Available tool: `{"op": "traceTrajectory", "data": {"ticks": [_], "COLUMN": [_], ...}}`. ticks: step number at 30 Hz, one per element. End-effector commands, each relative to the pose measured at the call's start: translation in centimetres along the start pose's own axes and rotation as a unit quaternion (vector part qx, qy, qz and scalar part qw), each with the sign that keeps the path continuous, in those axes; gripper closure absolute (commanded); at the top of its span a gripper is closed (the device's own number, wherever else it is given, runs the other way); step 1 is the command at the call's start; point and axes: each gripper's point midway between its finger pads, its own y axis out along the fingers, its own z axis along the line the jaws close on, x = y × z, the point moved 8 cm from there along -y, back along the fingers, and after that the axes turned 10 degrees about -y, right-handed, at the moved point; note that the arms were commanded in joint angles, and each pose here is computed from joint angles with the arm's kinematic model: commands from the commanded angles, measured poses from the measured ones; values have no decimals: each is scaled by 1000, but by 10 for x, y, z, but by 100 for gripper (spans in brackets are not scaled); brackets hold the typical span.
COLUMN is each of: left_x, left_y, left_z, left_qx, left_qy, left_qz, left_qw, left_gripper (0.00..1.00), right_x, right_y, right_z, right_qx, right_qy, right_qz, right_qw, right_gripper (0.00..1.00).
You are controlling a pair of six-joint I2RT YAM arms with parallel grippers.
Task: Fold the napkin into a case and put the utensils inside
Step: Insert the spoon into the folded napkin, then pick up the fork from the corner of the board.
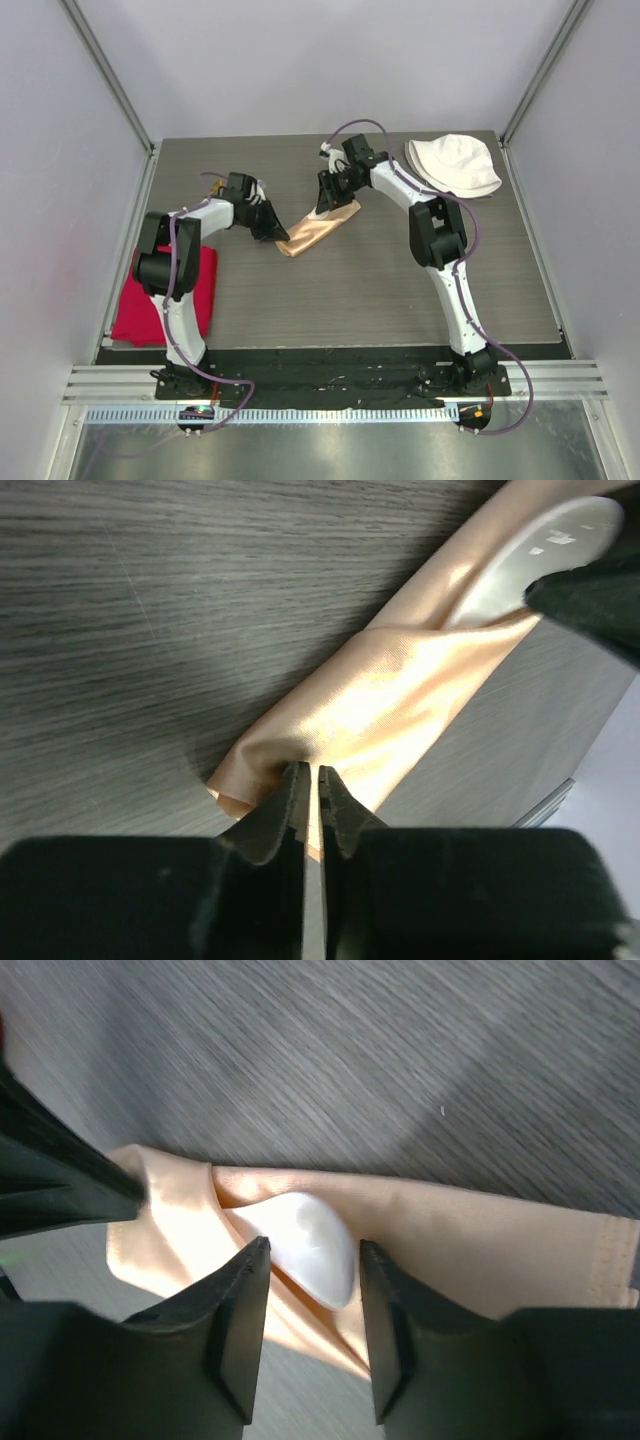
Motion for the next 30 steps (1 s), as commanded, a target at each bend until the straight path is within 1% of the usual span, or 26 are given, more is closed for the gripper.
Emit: {"op": "traceTrajectory", "data": {"ticks": [1, 2, 3, 4, 7, 8, 9, 10, 11, 12, 13, 14, 16, 17, 18, 19, 20, 21, 22, 23, 24, 25, 26, 27, 28, 30], "left_x": [8, 8, 10, 12, 21, 30, 34, 47, 56, 58, 66, 82, 98, 113, 122, 127, 142, 154, 165, 170, 186, 196, 200, 209, 213, 219], "left_y": [-31, -42, -48, -55, -82, -90, -96, -106, -111, -108, -113, -124, -122, -131, -134, -117, -127, -129, -113, -116, -123, -113, -112, -118, -116, -107], "left_z": [-29, -36, -42, -46, -55, -49, -44, -36, -28, -15, -8, -10, 5, -1, -3, 10, -8, 4, 26, 33, 31, 49, 53, 50, 57, 69], "left_qx": [-22, -27, -34, -36, -47, -35, -20, -4, 23, 60, 85, 125, 180, 188, 192, 202, 180, 187, 220, 245, 241, 247, 250, 244, 239, 251], "left_qy": [28, 33, 39, 38, 34, 23, 13, -2, -7, -24, -28, -7, 9, 49, 68, 80, 128, 162, 153, 144, 158, 144, 139, 144, 143, 144], "left_qz": [-44, -53, -60, -68, -104, -129, -140, -163, -186, -171, -177, -214, -219, -231, -230, -179, -180, -152, -122, -108, -129, -120, -116, -132, -132, -129], "left_qw": [998, 998, 997, 996, 993, 991, 990, 987, 982, 983, 980, 969, 959, 953, 952, 960, 958, 957, 956, 953, 949, 951, 951, 950, 951, 949], "left_gripper": [79, 76, 73, 68, 64, 64, 64, 57, 56, 52, 44, 43, 43, 45, 45, 45, 45, 45, 47, 47, 46, 47, 46, 46, 46, 45], "right_x": [15, 15, 18, 25, 38, 42, 44, 49, 49, 51, 54, 55, 49, 51, 47, 33, 29, 35, 11, 4, 7, -19, -28, -32, -50, -64], "right_y": [-17, -21, -27, -37, -62, -70, -79, -97, -104, -110, -115, -124, -128, -141, -144, -135, -136, -148, -136, -133, -143, -131, -129, -127, -127, -131], "right_z": [2, 0, -2, -1, 0, 2, -1, 3, 4, 8, 13, 20, 26, 37, 41, 41, 51, 65, 69, 83, 101, 106, 115, 129, 136, 143], "right_qx": [-23, -34, -39, -48, -87, -100, -131, -155, -168, -167, -165, -165, -164, -161, -153, -140, -129, -120, -107, -85, -66, -55, -34, -14, -6, 6], "right_qy": [10, 17, 22, 20, 21, 21, 24, 31, 37, 33, 39, 43, 57, 61, 63, 69, 72, 51, 64, 61, 44, 58, 55, 44, 45, 43], "right_qz": [-34, -36, -43, -58, -79, -84, -86, -94, -97, -103, -112, -120, -121, -136, -139, -134, -143, -180, -160, -160, -188, -165, -164, -172, -161, -157], "right_qw": [999, 999, 998, 997, 993, 991, 987, 983, 980, 980, 979, 978, 977, 976, 976, 979, 979, 975, 979, 982, 979, 983, 984, 984, 986, 987], "right_gripper": [47, 43, 37, 34, 25, 23, 21, 20, 18, 14, 11, 0, 0, 0, 0, 0, 0, 0, 0, 0, 0, 0, 0, 0, 0, 0]}}
